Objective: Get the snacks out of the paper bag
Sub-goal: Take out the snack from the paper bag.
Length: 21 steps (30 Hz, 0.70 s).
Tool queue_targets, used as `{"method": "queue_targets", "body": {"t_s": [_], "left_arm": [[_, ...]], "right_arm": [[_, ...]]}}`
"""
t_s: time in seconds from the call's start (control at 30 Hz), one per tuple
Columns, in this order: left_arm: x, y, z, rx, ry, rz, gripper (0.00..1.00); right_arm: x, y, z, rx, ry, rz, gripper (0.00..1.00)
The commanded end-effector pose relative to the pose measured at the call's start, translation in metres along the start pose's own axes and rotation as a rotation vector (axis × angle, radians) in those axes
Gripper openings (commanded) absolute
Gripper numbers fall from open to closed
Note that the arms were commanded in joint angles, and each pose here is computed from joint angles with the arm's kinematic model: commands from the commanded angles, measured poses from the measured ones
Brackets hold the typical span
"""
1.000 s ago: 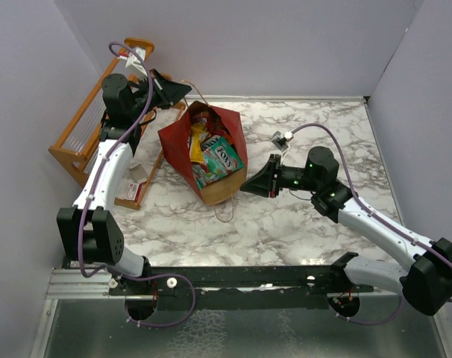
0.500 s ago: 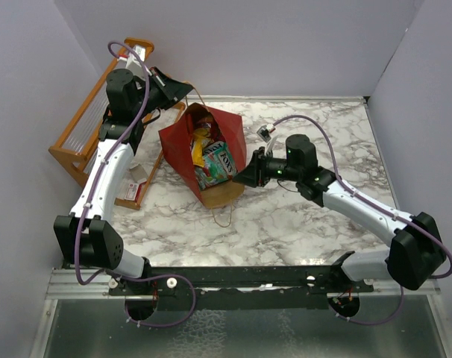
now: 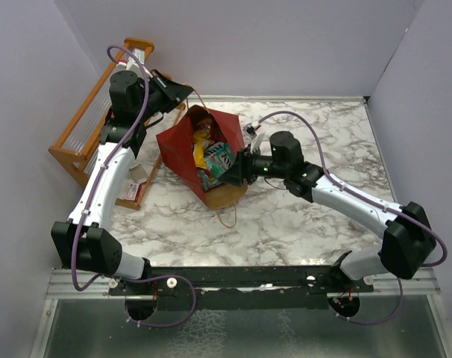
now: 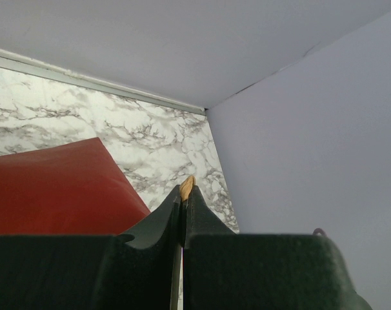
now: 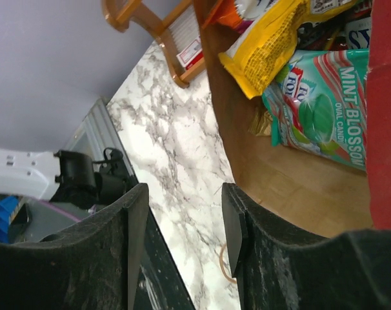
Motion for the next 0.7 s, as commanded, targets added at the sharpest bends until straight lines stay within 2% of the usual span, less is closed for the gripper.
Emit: {"method": "queue_targets", "body": {"t_s": [0.0,0.17,0.23,0.47,0.57,0.67], "left_arm": [[0.028,0.021,-0.059,-0.059,-0.183,-0.128,0.0],[0.021,0.015,-0.05,-0.06,-0.173,-0.097,0.0],[0.021,0.013,-0.048,-0.065,-0.17,-0.093,0.0],[0.019,0.008,-0.041,-0.079,-0.165,-0.068,0.0],[0.02,0.007,-0.041,-0.091,-0.166,-0.062,0.0],[0.02,0.006,-0.039,-0.108,-0.164,-0.06,0.0]], "right_arm": [[-0.028,0.011,-0.007,-0.07,-0.143,-0.075,0.5],[-0.054,0.008,-0.029,-0.213,-0.304,-0.151,0.5],[-0.058,0.005,-0.038,-0.286,-0.346,-0.187,0.46],[-0.083,0.006,-0.031,-0.383,-0.247,-0.233,0.45],[-0.085,0.007,-0.034,-0.399,-0.264,-0.272,0.48],[-0.093,0.002,-0.041,-0.445,-0.304,-0.243,0.5]]}}
Point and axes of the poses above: each gripper's point midway between its finger pads, its own x axis back along the fingers, its own z axis along the line the jaws close on, y = z × x, the point moved 4 cm from there along x, back along the fingers, and after that the axes turned 9 degrees about x, right-handed, at the moved point
